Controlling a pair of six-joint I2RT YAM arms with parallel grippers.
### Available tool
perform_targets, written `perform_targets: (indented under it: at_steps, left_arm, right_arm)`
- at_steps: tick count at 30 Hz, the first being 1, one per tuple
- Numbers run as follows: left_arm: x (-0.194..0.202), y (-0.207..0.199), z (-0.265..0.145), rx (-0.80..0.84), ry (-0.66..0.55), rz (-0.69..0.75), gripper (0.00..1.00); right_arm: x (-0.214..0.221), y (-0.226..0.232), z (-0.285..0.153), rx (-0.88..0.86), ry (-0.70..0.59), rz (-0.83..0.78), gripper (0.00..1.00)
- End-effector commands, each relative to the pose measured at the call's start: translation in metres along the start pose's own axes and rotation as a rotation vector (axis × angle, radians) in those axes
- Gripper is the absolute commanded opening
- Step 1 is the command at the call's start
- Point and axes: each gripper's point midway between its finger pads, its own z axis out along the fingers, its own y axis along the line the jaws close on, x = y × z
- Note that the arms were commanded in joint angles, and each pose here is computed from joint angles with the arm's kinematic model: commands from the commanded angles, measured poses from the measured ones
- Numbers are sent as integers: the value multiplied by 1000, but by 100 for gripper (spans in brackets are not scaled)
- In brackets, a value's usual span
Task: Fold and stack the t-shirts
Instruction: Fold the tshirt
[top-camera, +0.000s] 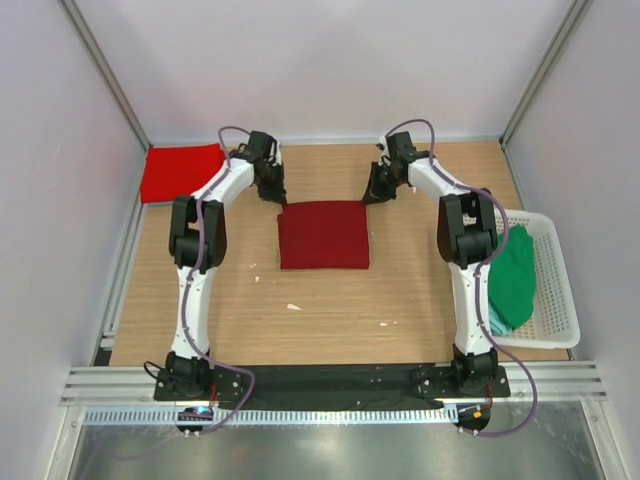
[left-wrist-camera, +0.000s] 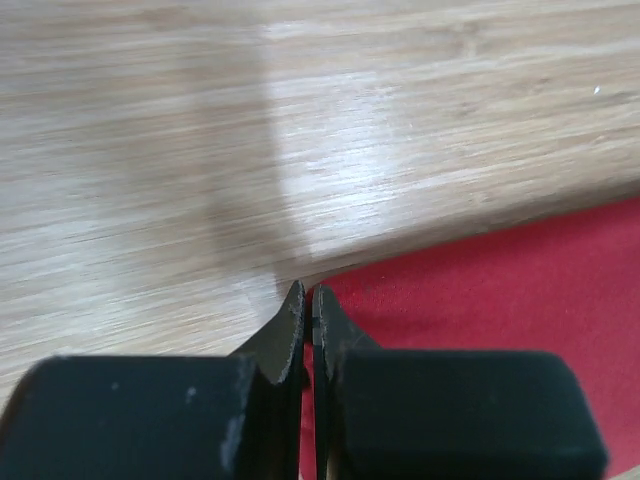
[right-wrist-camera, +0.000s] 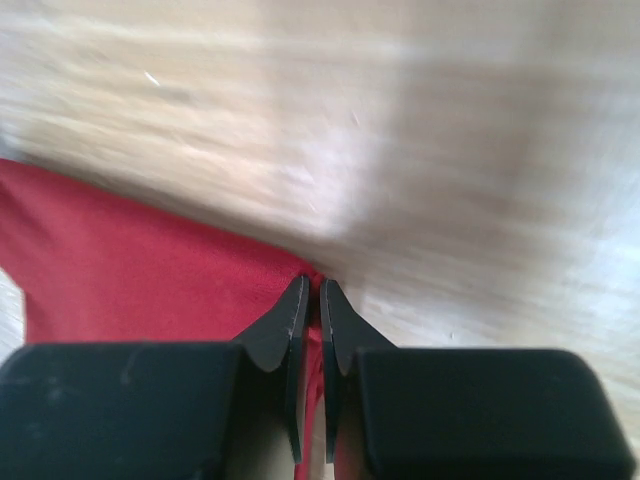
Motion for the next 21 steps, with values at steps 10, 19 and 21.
perform_targets:
  at_steps: [10,19,21]
  left_arm:
    - [-30,8,-78,-44,-153,-9,0]
    - [-13,28,-103,-168,-143,-45,1]
    - [-2,41,-92,-191,-84,-62,0]
  right_arm:
    - [-44,31,-39,-95,-161,-46,13]
    - [-44,40,-39,-137,-149,-24,19]
    - [-51,45,-36,-152,-155,-23,27]
